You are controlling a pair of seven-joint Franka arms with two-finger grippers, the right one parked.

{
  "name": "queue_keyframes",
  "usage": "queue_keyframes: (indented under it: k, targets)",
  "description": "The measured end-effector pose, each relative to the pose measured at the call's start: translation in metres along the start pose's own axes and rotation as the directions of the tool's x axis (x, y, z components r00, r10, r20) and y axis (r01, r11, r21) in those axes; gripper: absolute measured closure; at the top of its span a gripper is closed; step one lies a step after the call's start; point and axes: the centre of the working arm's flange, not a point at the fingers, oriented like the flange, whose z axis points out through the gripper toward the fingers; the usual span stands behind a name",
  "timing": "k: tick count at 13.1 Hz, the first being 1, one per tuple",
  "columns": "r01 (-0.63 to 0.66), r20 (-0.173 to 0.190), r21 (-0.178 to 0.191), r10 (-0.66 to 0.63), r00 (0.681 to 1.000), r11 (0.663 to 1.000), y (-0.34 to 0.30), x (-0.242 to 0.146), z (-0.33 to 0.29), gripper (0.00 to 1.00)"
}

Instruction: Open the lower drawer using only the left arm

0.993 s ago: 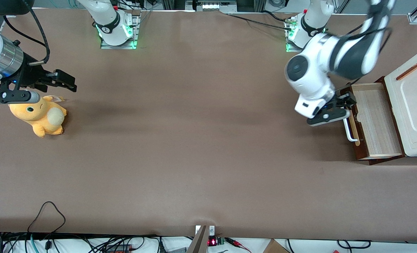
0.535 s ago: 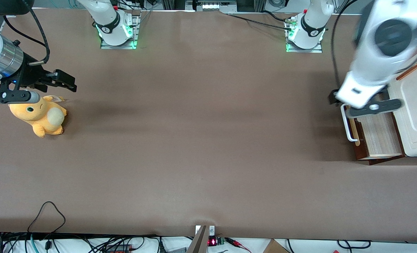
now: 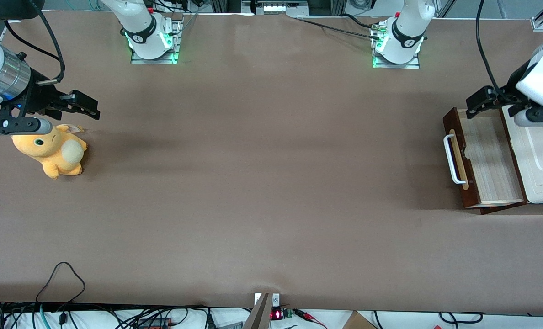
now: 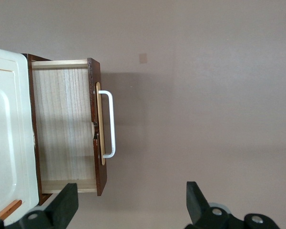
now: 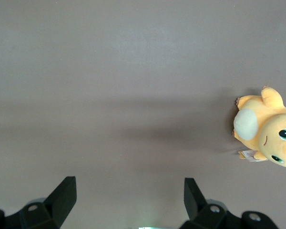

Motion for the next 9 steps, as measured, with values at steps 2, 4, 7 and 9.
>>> queue_keyframes:
  k: [2,4,7,9]
  targets:
    - [-0.003,-0.011,0.000,0.003,1.000,1.000,0.000,-0.011,-0.010,0.00]
    - [0.000,-0.017,0.001,0.000,1.000,1.000,-0.002,-0.021,-0.015,0.00]
    - [-0.006,-0.031,0.001,0.006,1.000,1.000,-0.007,-0.020,-0.008,0.00]
    - [0.001,-0.035,-0.001,-0.001,0.999,1.000,-0.014,-0.017,-0.003,0.00]
